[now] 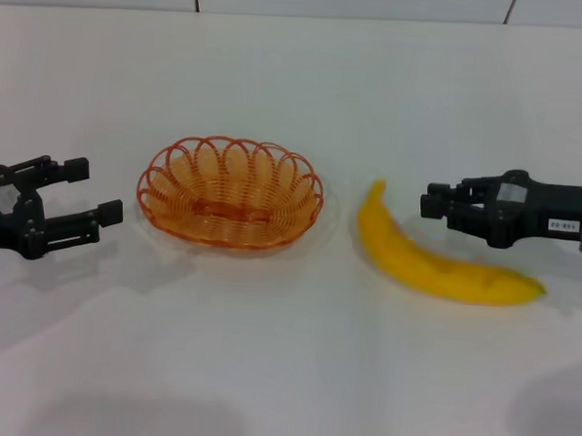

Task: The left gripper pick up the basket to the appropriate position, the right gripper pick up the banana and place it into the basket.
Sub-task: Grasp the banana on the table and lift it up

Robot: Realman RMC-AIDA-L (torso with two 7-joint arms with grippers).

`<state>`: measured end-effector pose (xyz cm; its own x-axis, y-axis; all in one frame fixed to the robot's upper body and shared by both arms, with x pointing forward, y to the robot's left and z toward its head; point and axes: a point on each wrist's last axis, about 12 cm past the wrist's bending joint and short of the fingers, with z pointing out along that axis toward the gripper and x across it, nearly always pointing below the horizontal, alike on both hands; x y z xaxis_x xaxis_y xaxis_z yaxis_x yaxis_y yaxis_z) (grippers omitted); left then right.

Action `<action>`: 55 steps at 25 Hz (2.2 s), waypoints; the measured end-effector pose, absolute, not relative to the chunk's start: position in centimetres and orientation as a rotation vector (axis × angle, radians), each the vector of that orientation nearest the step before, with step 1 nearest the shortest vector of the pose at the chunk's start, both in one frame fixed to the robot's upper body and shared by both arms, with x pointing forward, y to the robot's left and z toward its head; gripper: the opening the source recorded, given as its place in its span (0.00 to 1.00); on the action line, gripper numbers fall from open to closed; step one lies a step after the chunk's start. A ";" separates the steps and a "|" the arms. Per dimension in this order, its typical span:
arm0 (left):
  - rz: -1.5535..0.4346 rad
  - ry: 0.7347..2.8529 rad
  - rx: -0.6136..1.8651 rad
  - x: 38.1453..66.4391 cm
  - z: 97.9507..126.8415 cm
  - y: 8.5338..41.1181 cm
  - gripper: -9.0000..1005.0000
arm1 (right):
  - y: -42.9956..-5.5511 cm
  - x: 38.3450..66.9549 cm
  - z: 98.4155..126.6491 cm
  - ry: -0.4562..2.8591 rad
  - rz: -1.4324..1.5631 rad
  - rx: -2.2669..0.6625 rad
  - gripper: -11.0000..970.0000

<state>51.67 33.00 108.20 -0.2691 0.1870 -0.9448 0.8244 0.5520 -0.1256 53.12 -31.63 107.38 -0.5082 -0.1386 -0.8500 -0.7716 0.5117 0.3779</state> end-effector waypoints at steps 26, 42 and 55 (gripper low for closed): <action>-0.780 1.765 0.843 51.7 108.2 33.0 0.81 | -31.1 52.6 107.8 1.861 1.029 -0.845 0.27; -0.779 1.765 0.840 51.7 108.2 33.1 0.81 | -31.2 51.4 106.8 1.723 0.878 -1.147 0.73; -0.782 1.764 0.844 51.8 108.3 32.9 0.81 | -30.7 52.3 105.6 1.774 0.764 -1.226 0.72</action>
